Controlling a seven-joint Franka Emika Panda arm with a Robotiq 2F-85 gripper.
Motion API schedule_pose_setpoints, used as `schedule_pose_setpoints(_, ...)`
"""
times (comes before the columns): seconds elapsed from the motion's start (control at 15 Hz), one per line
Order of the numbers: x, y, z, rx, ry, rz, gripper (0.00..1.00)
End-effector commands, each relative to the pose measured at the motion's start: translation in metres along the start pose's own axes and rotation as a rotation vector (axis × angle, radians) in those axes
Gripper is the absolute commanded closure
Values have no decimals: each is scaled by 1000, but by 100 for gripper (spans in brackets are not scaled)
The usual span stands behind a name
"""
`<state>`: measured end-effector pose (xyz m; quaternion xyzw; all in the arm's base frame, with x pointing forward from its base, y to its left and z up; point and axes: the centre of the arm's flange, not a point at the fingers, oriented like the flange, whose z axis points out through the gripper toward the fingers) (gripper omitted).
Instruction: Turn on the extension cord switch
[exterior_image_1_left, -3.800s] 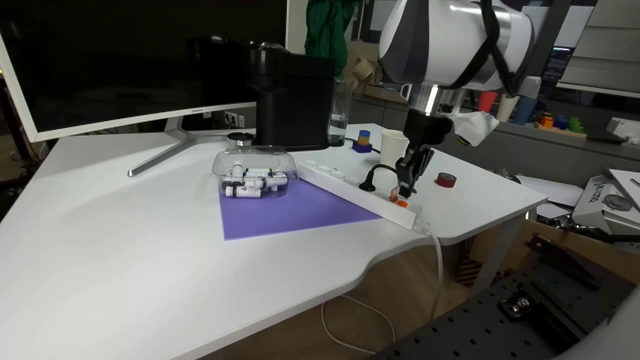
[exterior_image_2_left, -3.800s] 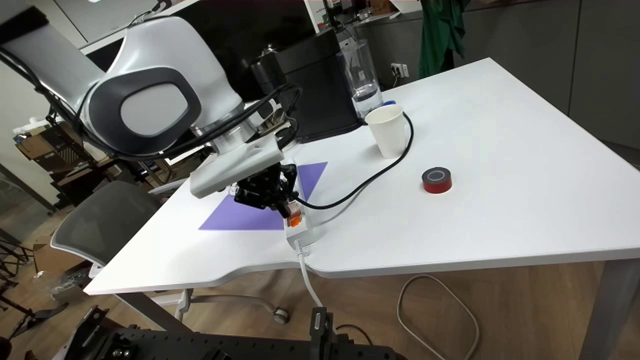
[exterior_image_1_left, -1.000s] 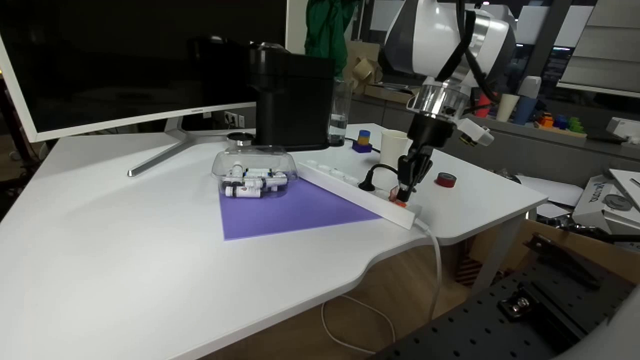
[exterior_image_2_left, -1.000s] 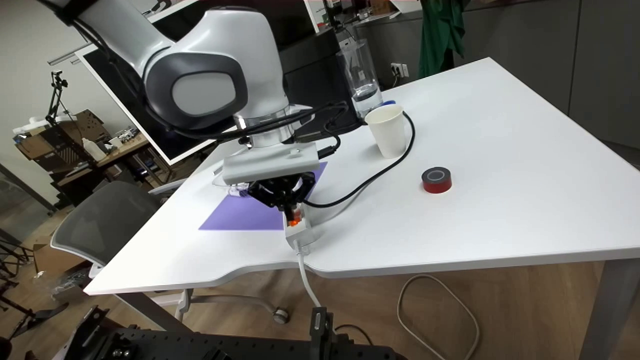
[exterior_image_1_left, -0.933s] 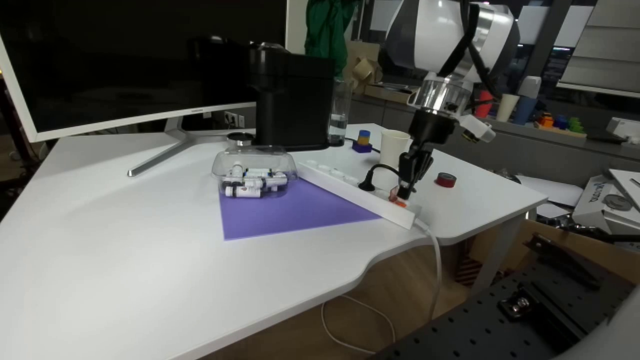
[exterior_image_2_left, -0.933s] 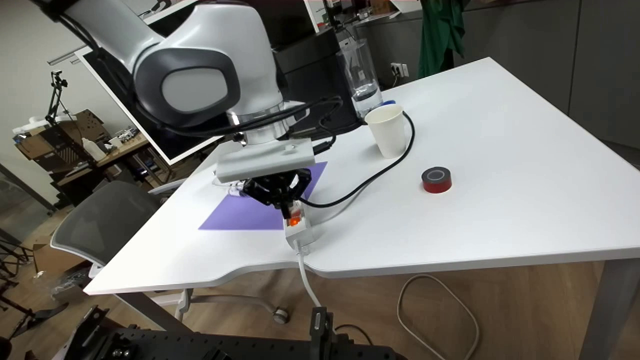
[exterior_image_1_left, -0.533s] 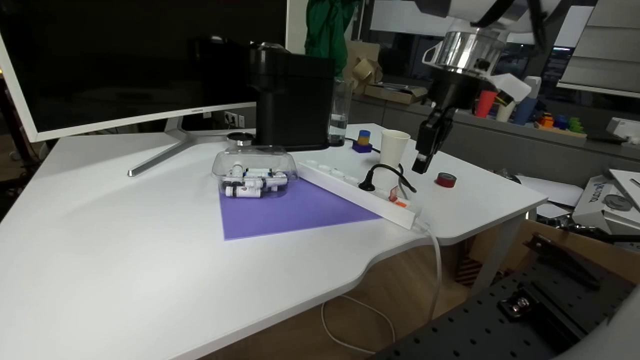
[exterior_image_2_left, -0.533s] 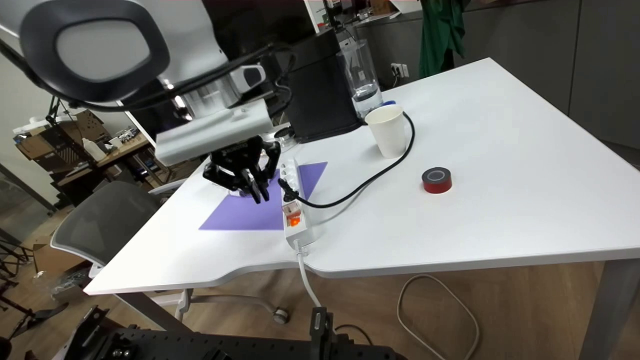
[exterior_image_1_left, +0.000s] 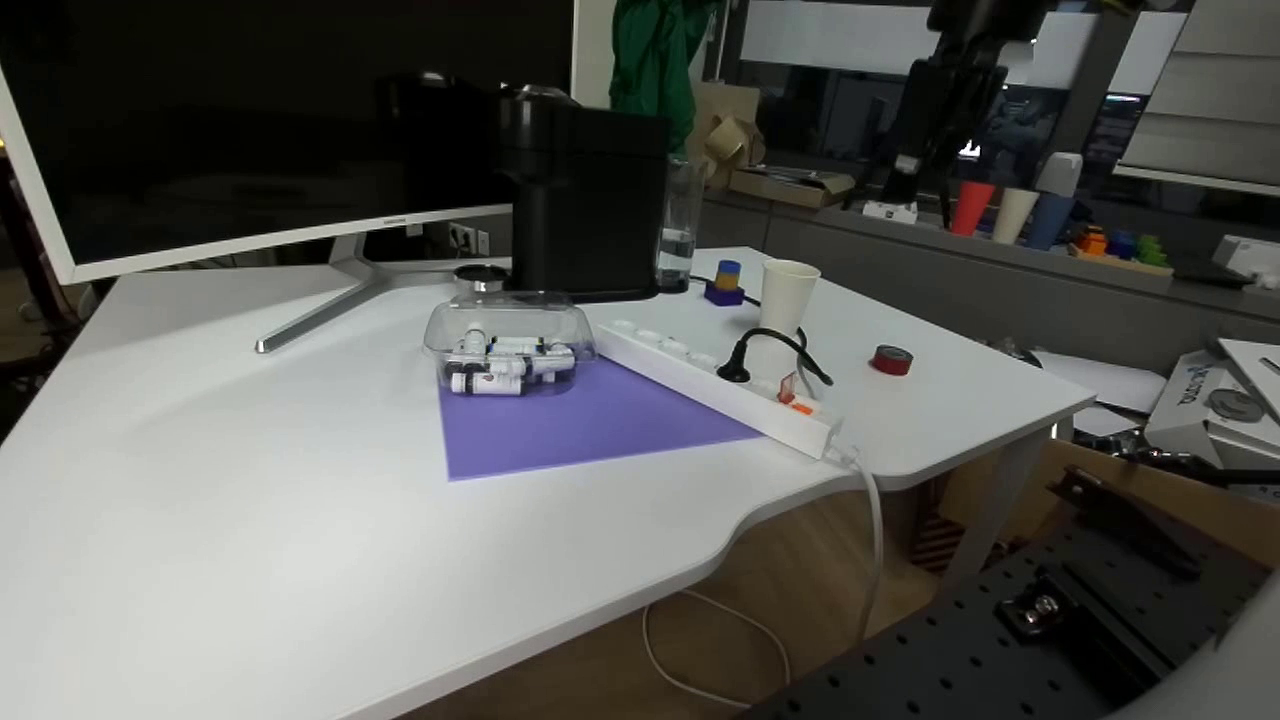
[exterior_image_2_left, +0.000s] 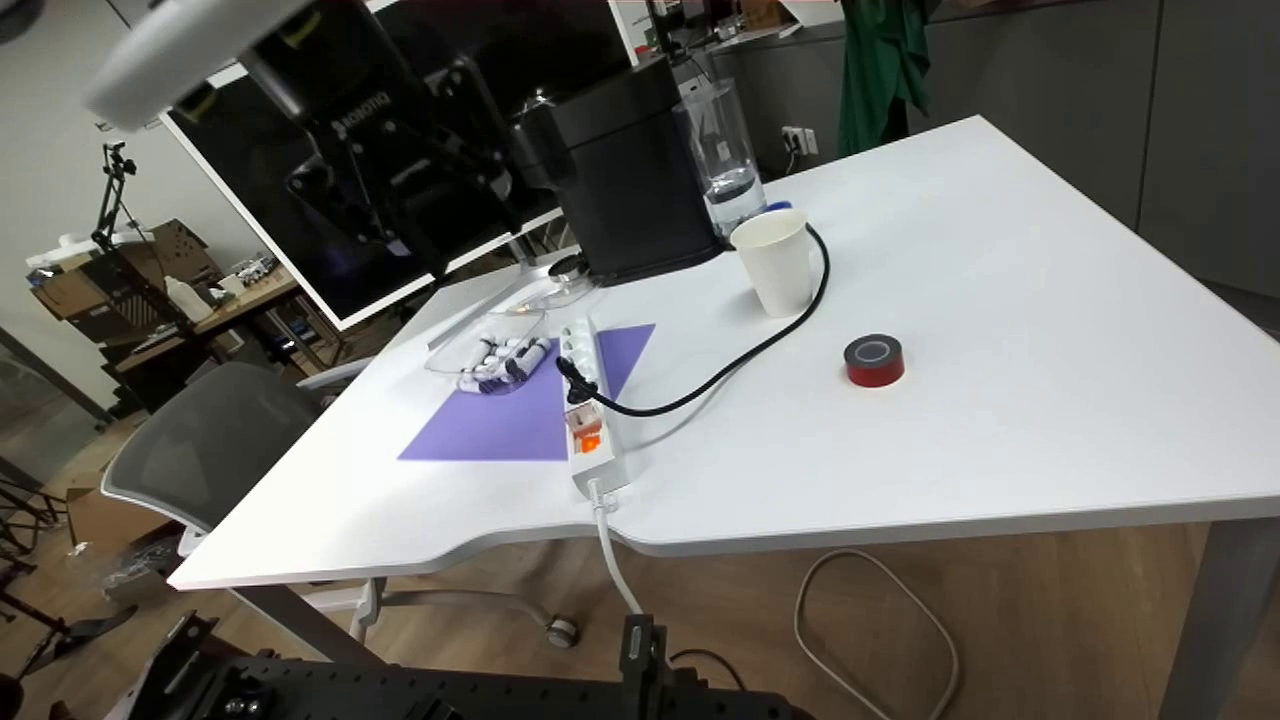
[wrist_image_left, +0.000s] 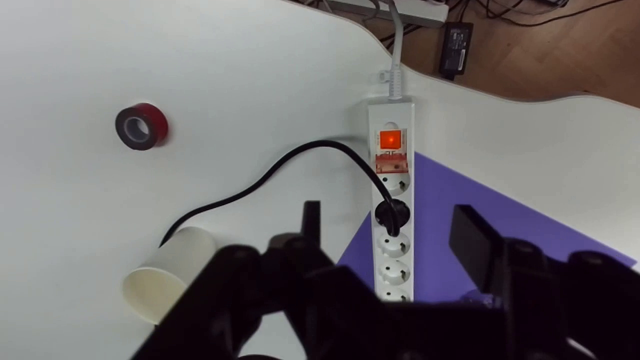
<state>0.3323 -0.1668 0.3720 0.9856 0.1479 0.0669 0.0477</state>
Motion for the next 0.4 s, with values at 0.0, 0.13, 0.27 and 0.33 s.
schedule_pose_setpoints(0.0,-37,-31,-52,-41,15,89,2)
schedule_pose_setpoints(0.13,-39,-32,-62,-24,10,112,0)
schedule_pose_setpoints(0.27,-36,-35,-59,5,-9,128,0)
schedule_pose_setpoints(0.33,-33,-36,-54,11,-13,135,0)
